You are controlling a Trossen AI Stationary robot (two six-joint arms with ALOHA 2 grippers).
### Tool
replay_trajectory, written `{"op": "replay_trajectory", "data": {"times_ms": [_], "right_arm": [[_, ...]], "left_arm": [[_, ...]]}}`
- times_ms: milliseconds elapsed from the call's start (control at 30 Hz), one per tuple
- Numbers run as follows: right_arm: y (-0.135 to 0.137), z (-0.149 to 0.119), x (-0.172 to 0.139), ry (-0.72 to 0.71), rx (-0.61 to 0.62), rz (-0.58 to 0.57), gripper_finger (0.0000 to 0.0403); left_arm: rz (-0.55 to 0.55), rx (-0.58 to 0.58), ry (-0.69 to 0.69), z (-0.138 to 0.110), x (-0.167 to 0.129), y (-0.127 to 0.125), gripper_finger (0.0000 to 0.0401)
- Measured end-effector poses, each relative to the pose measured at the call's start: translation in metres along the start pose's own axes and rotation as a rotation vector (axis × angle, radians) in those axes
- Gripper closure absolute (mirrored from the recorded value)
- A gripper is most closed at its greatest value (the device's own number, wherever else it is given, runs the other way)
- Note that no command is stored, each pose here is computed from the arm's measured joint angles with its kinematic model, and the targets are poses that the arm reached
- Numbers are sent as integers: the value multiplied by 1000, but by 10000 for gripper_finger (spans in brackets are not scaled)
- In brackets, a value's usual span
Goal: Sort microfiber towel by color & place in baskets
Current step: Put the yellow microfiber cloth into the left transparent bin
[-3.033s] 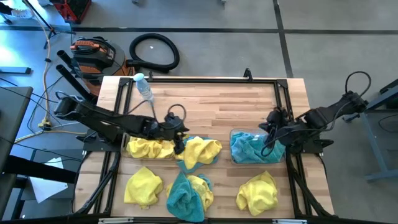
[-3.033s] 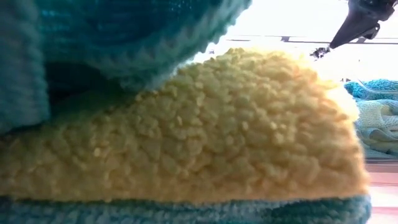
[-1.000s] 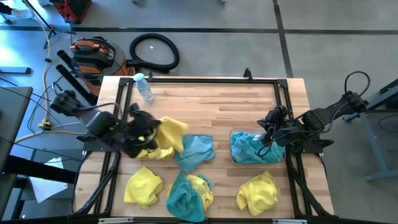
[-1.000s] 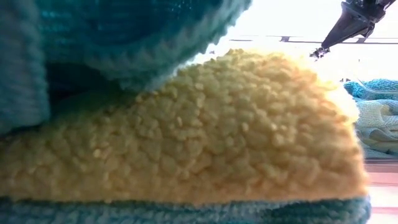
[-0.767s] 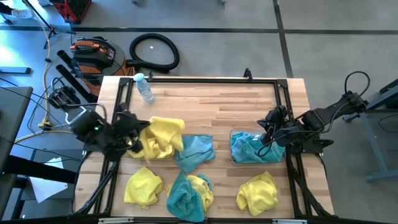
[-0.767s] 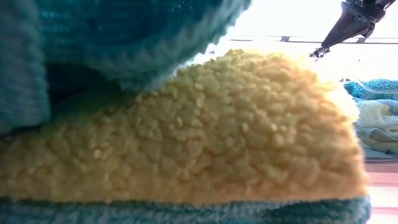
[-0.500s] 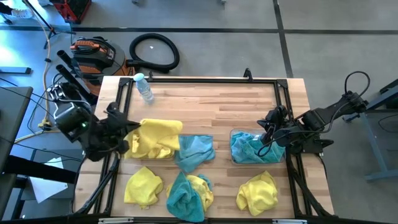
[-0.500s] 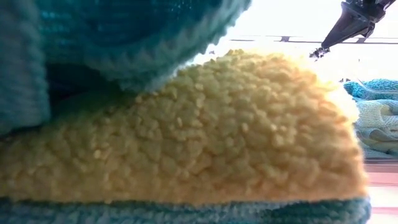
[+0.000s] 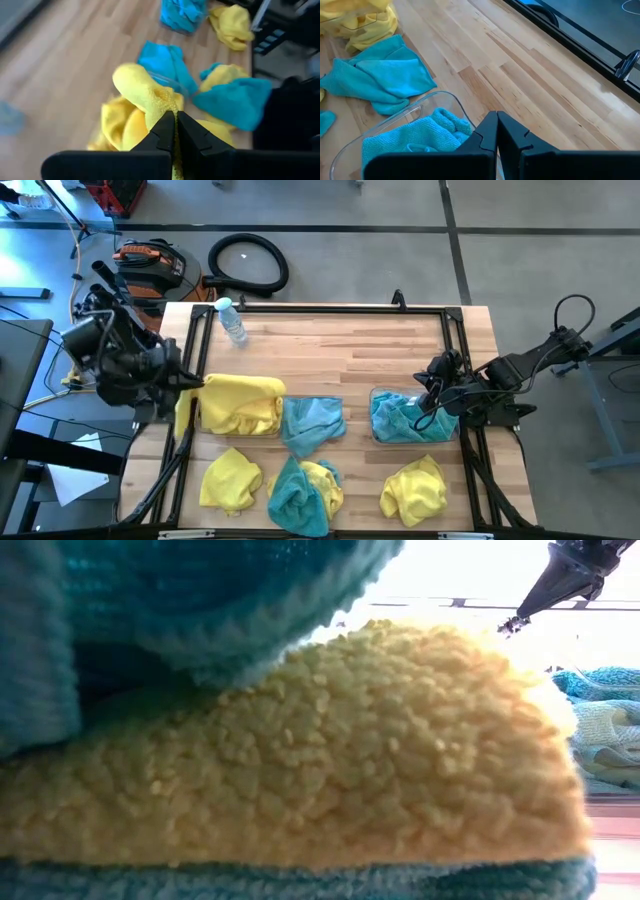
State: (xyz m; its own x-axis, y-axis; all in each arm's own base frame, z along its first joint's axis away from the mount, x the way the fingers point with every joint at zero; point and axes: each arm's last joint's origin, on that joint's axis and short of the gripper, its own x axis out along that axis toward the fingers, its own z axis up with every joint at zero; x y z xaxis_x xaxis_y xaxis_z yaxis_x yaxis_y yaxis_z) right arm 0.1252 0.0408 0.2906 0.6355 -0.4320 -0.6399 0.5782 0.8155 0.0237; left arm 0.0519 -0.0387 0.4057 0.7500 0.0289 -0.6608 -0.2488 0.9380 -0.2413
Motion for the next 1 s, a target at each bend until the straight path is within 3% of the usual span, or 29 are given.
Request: {"op": "replay_trajectory", "data": {"times_ms": [233, 367, 600, 833, 1000], "right_arm": [[0, 0, 0, 0, 0, 0, 403], [0, 0, 0, 0, 8, 0, 403], [0, 0, 0, -13, 10, -11, 403], [0, 0, 0, -13, 11, -11, 403], [0, 1, 0, -16, 15, -8, 403]], "left_arm": [[-81, -206, 55, -2, -11, 19, 401], [4, -247, -18, -7, -2, 23, 401], [137, -270, 160, -45, 49, 10, 401], [103, -230, 121, -76, 111, -8, 401], [161, -158, 45, -74, 145, -15, 401]]}}
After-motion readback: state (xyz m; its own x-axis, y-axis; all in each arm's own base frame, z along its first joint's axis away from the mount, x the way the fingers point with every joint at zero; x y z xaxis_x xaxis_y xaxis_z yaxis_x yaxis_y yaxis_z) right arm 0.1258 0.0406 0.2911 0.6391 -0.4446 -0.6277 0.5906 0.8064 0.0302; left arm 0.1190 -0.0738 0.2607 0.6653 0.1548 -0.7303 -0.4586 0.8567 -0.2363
